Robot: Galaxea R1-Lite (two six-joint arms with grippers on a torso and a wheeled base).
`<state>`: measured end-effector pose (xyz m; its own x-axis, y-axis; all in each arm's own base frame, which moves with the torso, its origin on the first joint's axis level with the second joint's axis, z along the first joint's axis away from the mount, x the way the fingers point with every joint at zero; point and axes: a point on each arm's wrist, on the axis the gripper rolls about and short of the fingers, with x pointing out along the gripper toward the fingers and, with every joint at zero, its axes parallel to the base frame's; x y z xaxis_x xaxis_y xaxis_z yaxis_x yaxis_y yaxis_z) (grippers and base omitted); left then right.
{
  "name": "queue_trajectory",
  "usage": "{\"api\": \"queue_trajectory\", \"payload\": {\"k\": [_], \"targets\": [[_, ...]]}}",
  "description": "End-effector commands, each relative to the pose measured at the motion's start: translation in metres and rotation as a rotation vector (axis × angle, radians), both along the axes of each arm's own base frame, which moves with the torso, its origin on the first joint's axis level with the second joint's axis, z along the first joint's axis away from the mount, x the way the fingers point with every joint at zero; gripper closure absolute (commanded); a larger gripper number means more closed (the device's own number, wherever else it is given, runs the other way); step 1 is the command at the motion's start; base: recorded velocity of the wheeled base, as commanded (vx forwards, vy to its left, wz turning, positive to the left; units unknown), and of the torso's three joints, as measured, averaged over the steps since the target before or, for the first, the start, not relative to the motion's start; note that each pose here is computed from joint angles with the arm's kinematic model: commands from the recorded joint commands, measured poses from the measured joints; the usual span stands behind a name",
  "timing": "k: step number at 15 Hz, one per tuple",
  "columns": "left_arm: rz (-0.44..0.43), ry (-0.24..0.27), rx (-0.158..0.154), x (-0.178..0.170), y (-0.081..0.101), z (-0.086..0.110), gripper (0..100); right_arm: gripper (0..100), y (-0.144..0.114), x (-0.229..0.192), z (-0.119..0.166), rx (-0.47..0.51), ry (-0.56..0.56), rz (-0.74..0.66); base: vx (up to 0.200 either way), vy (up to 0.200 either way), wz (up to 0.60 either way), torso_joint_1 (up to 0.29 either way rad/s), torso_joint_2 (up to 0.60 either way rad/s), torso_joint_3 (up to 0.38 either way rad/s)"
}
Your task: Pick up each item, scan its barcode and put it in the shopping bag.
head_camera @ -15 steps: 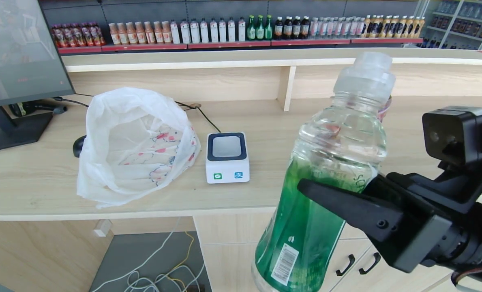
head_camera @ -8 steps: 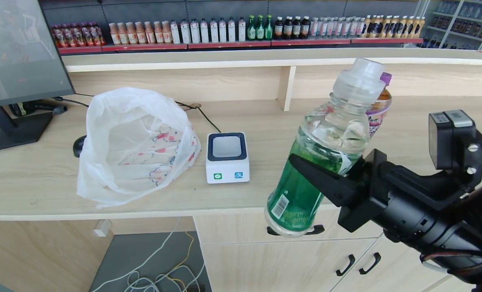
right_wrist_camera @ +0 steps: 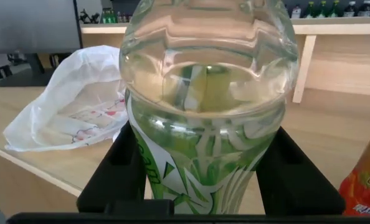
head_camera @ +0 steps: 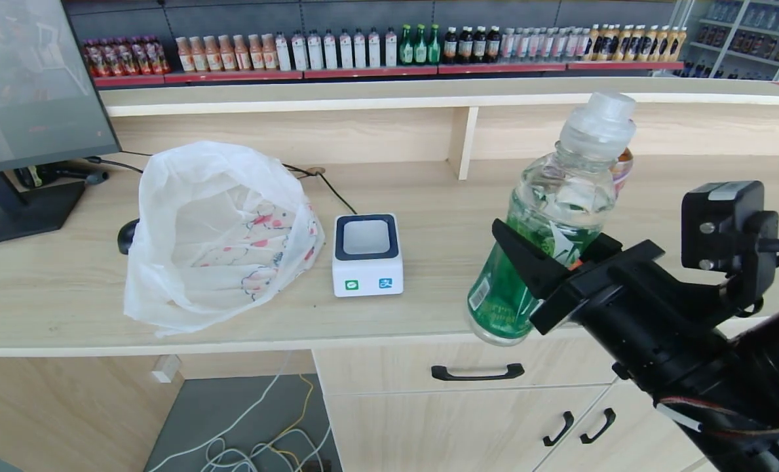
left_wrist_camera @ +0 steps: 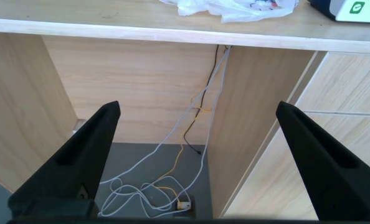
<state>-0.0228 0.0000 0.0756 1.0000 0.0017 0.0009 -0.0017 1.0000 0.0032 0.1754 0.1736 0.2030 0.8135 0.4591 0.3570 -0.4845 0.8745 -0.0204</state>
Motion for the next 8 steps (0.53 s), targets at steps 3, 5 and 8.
{"api": "queue_trajectory", "payload": {"k": [3,5,8], "targets": [[0.0,-0.001,0.0,0.0,0.0,0.0,0,100,0.016,-0.001,-0.008,-0.039,0.025,-0.067,0.0,0.0,0.0,0.0,0.0,0.0],[0.0,-0.001,0.003,0.0,0.0,0.0,0,100,0.019,0.001,-0.004,-0.04,0.007,-0.091,0.0,0.0,0.0,0.0,0.0,0.0],[0.0,-0.001,0.009,0.0,0.0,0.0,0,100,0.018,0.002,0.002,-0.015,-0.007,-0.093,0.0,0.0,0.0,0.0,0.0,0.0]]}}
